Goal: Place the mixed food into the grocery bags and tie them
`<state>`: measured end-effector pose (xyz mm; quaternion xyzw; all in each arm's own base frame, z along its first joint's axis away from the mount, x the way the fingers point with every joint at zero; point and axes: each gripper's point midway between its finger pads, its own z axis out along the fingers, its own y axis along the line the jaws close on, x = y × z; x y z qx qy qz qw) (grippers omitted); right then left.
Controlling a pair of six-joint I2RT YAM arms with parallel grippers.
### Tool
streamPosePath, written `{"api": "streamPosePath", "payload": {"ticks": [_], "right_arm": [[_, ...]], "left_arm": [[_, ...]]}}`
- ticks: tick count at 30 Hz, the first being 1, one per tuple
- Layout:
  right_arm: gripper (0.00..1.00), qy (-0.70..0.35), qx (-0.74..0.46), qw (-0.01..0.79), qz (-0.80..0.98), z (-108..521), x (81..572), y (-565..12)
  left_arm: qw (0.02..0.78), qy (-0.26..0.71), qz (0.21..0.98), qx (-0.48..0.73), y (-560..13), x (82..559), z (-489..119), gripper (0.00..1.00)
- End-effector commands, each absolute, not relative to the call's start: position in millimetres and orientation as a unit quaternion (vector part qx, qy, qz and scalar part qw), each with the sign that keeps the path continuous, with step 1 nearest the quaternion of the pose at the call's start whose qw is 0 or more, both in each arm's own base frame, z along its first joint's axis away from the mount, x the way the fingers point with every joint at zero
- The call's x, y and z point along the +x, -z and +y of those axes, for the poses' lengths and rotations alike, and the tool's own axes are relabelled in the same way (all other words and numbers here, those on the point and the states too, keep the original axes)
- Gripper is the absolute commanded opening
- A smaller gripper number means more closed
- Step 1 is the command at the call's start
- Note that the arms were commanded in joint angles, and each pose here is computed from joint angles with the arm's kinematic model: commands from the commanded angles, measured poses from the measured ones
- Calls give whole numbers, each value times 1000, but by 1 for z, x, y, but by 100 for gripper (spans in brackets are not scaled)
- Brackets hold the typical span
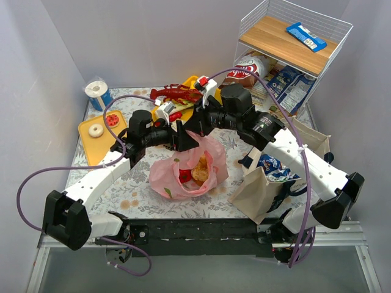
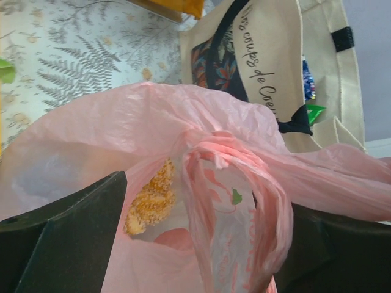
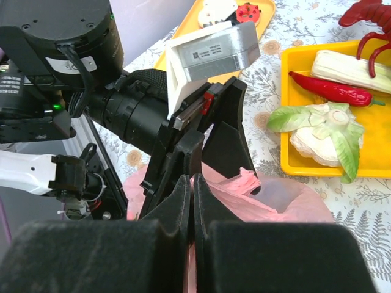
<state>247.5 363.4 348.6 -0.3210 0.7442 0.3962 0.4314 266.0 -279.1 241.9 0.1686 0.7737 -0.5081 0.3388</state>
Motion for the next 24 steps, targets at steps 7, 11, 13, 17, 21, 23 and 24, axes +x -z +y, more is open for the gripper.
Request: {"api": "streamPosePath", "payload": {"ticks": [7, 11, 13, 17, 21, 23, 24], "right_arm": [[1, -340, -288, 482, 754, 352, 278, -354], [1, -349, -273, 479, 758, 353, 278, -357], [1, -355, -265, 478, 758, 353, 277, -361], [1, -371, -257, 476, 755, 356, 274, -367], [1, -376, -243, 482, 753, 354, 274, -378], [1, -380, -236, 489, 748, 351, 272, -386], [1, -377, -232, 493, 749, 349, 274, -388]], "left_arm": [[457, 480, 713, 228, -320, 231, -259, 98], [517, 462, 690, 208, -344, 236, -247, 98], [537, 464, 678, 195, -353, 241, -246, 98], [553, 441, 689, 154, -350, 261, -241, 98], [585, 429, 670, 156, -361, 273, -242, 98], [590, 433, 661, 163, -366, 277, -246, 98], [589, 438, 658, 166, -369, 278, -249, 98]]}}
